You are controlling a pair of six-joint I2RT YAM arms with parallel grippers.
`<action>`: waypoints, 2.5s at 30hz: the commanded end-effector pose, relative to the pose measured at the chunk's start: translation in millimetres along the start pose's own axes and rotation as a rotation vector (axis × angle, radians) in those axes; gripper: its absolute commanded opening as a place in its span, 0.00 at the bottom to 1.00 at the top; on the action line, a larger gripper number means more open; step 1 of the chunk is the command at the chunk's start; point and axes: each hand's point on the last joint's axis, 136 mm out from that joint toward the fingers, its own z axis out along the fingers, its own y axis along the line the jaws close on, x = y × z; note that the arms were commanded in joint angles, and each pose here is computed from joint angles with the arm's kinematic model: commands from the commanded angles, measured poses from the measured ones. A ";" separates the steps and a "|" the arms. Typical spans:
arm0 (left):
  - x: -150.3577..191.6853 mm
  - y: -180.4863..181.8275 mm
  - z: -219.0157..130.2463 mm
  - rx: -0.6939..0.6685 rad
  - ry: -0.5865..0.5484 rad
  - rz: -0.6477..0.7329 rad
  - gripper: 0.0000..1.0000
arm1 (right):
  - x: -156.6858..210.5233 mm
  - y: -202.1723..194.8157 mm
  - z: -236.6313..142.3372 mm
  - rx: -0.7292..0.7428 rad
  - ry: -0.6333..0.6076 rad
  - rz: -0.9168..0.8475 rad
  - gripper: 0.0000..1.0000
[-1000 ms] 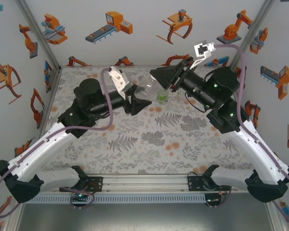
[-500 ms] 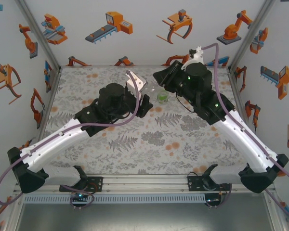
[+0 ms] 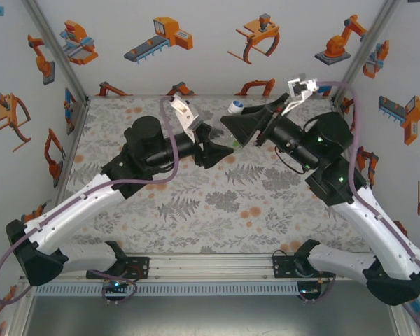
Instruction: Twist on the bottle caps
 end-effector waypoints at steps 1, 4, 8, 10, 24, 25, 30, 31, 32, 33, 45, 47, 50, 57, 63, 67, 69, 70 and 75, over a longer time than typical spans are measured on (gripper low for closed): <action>-32.0 -67.4 -17.5 0.363 -0.114 0.070 0.00 | -33.4 80.5 -25.2 -0.387 -0.123 -0.200 0.63; -41.2 -96.5 -31.5 0.545 -0.142 0.101 0.00 | -38.1 110.8 -43.0 -0.538 -0.120 -0.279 0.63; -47.5 -119.7 -45.3 0.705 -0.137 0.112 0.00 | -41.4 145.6 -68.4 -0.747 -0.134 -0.362 0.62; -48.8 -125.4 -50.0 0.740 -0.140 0.121 0.00 | -43.2 154.5 -74.5 -0.800 -0.124 -0.378 0.60; -60.2 -137.6 -59.7 0.799 -0.182 0.155 0.00 | -33.4 169.7 -85.7 -0.950 -0.039 -0.363 0.49; -60.8 -137.2 -59.3 0.798 -0.182 0.155 0.00 | -32.4 170.1 -86.2 -0.958 -0.034 -0.362 0.48; -61.5 -138.4 -58.8 0.803 -0.183 0.155 0.00 | -27.3 169.3 -84.2 -0.974 -0.007 -0.348 0.44; -61.2 -138.4 -58.8 0.803 -0.183 0.155 0.00 | -27.5 169.1 -83.6 -0.973 -0.009 -0.349 0.41; -60.5 -138.6 -58.1 0.805 -0.181 0.153 0.00 | -27.7 169.1 -83.4 -0.974 -0.010 -0.347 0.39; -60.6 -138.7 -58.3 0.805 -0.182 0.153 0.00 | -27.9 169.4 -83.6 -0.976 -0.011 -0.348 0.37; -48.9 -117.9 -43.6 0.626 -0.150 0.201 0.00 | -23.3 149.8 -67.2 -0.816 -0.027 -0.398 0.00; -42.6 -105.6 -38.7 0.523 -0.133 0.243 0.00 | -22.3 141.1 -63.0 -0.747 -0.032 -0.413 0.00; -32.1 -87.4 -32.8 0.377 -0.096 0.317 0.00 | -17.5 124.8 -53.9 -0.638 -0.010 -0.422 0.00; -15.6 -56.1 -16.3 0.130 -0.018 0.440 0.00 | -14.0 84.4 -30.4 -0.402 -0.004 -0.378 0.00; -6.6 -46.5 0.2 0.002 0.031 0.493 0.00 | -12.1 46.2 -16.3 -0.205 -0.031 -0.314 0.00; -7.4 -35.3 8.3 -0.146 0.045 0.530 0.00 | -1.7 15.6 -11.3 -0.055 0.002 -0.288 0.00; -8.5 -25.7 11.5 -0.254 0.059 0.551 0.00 | 5.8 0.1 -10.0 0.018 0.032 -0.274 0.00; -9.0 -21.8 12.3 -0.298 0.067 0.558 0.00 | 9.0 -6.7 -9.7 0.053 0.046 -0.263 0.00; -4.2 -15.3 18.8 -0.360 0.111 0.556 0.00 | 21.9 -30.7 -10.9 0.166 0.087 -0.238 0.00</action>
